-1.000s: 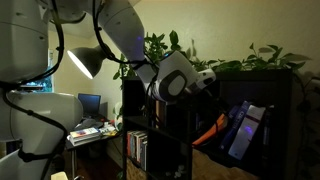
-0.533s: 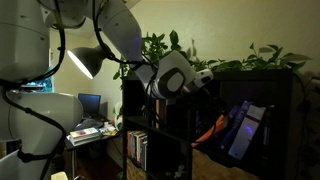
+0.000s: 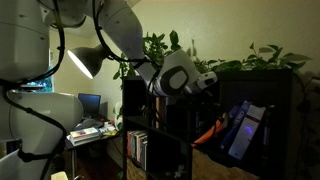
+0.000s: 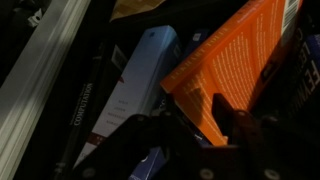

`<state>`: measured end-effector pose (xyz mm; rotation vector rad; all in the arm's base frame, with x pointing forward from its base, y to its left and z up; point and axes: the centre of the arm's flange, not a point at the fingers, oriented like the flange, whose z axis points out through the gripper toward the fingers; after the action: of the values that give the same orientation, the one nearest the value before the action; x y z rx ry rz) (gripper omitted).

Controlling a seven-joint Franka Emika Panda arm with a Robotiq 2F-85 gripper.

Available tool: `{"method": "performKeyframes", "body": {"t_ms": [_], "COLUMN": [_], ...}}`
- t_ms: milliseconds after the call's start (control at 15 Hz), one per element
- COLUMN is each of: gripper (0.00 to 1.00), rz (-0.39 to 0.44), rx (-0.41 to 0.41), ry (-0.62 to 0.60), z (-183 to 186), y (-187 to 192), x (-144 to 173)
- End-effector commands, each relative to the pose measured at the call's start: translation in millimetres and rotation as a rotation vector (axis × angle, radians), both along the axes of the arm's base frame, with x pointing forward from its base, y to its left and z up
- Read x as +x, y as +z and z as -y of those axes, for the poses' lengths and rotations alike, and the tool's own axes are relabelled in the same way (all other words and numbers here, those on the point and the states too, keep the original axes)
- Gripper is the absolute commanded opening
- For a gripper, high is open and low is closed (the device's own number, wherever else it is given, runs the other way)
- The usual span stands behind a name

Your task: Pick up the orange book from the upper middle shelf and place it on the upper right shelf

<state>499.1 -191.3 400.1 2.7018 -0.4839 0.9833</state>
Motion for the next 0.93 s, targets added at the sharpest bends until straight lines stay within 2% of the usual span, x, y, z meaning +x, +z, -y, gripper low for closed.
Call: {"method": "performKeyframes", "body": {"t_ms": [0,133,267,400,533,867], "gripper": [0.13,0.04,0.01,0.00,0.05,0.04], "rz": [-0.001,-0.011,-0.032,-0.053,-0.076,-0.137], "rx": [0.041,0.050,0.055,0.060,0.070,0.101], "ry": [0.005,0.010,0.013,0.013,0.018,0.029], "z": [-3,-4,-6,-7,-8,-3], "y": [29,33,32,32,32,31], "x": [-24,-27,-31,-34,-38,-46]}}
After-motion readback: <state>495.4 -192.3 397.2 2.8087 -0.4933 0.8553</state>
